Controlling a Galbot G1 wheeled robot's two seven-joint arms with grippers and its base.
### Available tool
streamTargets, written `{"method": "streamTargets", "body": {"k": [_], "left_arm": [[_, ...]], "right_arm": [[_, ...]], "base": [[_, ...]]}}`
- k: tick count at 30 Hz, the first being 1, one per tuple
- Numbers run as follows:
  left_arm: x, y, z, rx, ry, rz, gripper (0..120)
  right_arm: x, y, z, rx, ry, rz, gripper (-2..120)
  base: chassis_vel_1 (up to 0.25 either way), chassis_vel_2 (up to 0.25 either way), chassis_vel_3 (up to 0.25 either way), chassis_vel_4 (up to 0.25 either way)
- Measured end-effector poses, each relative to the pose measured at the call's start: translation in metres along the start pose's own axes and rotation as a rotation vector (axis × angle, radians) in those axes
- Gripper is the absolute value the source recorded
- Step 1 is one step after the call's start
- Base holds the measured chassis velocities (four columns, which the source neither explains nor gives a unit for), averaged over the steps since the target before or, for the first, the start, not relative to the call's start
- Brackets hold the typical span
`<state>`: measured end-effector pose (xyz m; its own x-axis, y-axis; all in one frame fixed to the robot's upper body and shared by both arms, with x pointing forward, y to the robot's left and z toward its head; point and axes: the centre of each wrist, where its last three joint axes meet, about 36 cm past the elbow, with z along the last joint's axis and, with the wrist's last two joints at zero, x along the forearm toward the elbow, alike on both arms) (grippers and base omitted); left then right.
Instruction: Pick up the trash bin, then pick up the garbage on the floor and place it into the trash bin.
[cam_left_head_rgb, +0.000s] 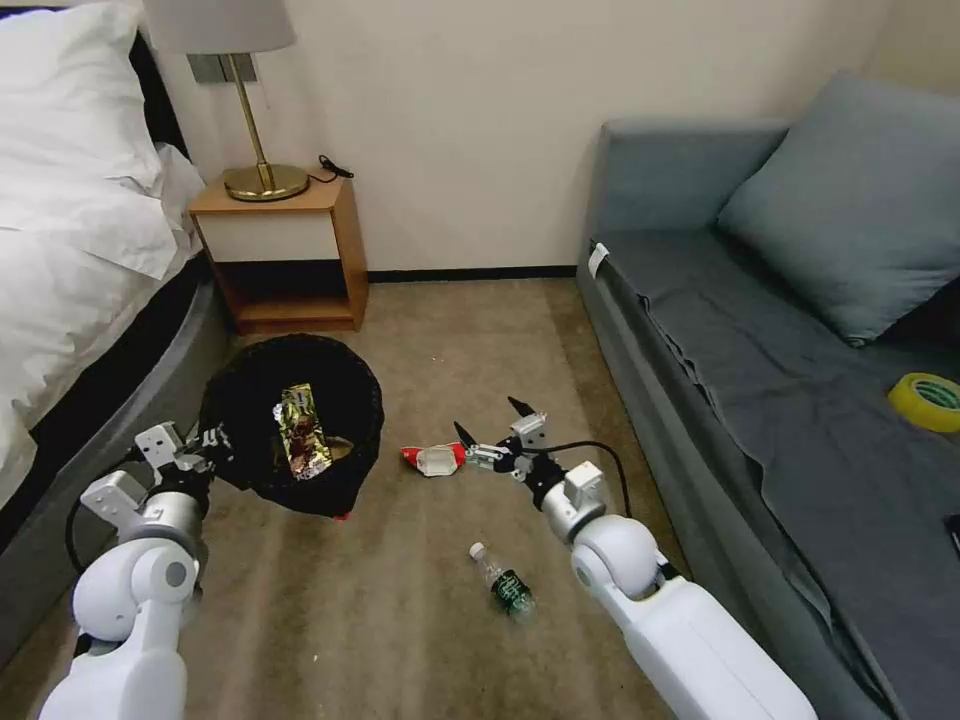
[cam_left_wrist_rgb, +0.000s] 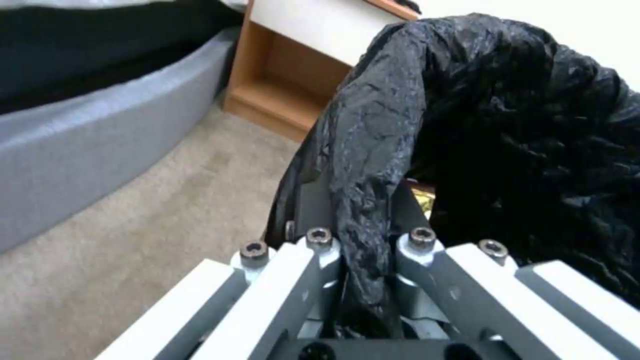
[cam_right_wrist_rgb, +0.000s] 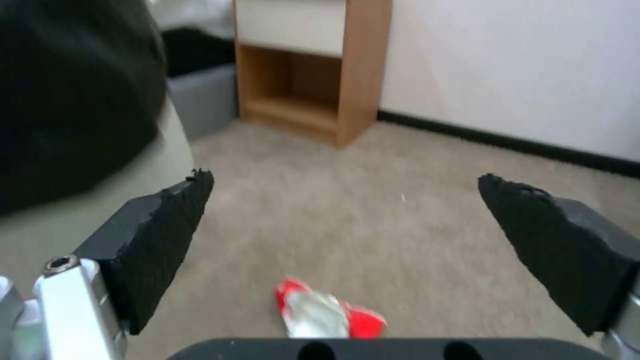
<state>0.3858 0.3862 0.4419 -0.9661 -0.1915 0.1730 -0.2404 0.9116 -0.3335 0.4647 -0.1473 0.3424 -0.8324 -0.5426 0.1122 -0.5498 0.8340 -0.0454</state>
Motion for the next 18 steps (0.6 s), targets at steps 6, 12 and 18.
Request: {"method": "streamTargets", "body": {"k": [6,12,18], "left_arm": [[-0.004,0.003,-0.004,-0.008,-0.005,0.018,4],[-0.001,0.004,0.001,-0.016,0.007,0.029,4],[0.008,0.001,0.021,-0.02,0.044,0.05,4]], "right_arm": [[-0.015,-0.037,0.036,0.058,0.214,-0.009,100],[-0.021,-0.052,0.047,0.027,0.356,-0.024,100],[0.005,-0.063,0.066,-0.005,0.604,-0.079,100]], "base": [[0.0,0.0,0.0,0.0],[0.0,0.0,0.0,0.0],[0.0,0.0,0.0,0.0]]}}
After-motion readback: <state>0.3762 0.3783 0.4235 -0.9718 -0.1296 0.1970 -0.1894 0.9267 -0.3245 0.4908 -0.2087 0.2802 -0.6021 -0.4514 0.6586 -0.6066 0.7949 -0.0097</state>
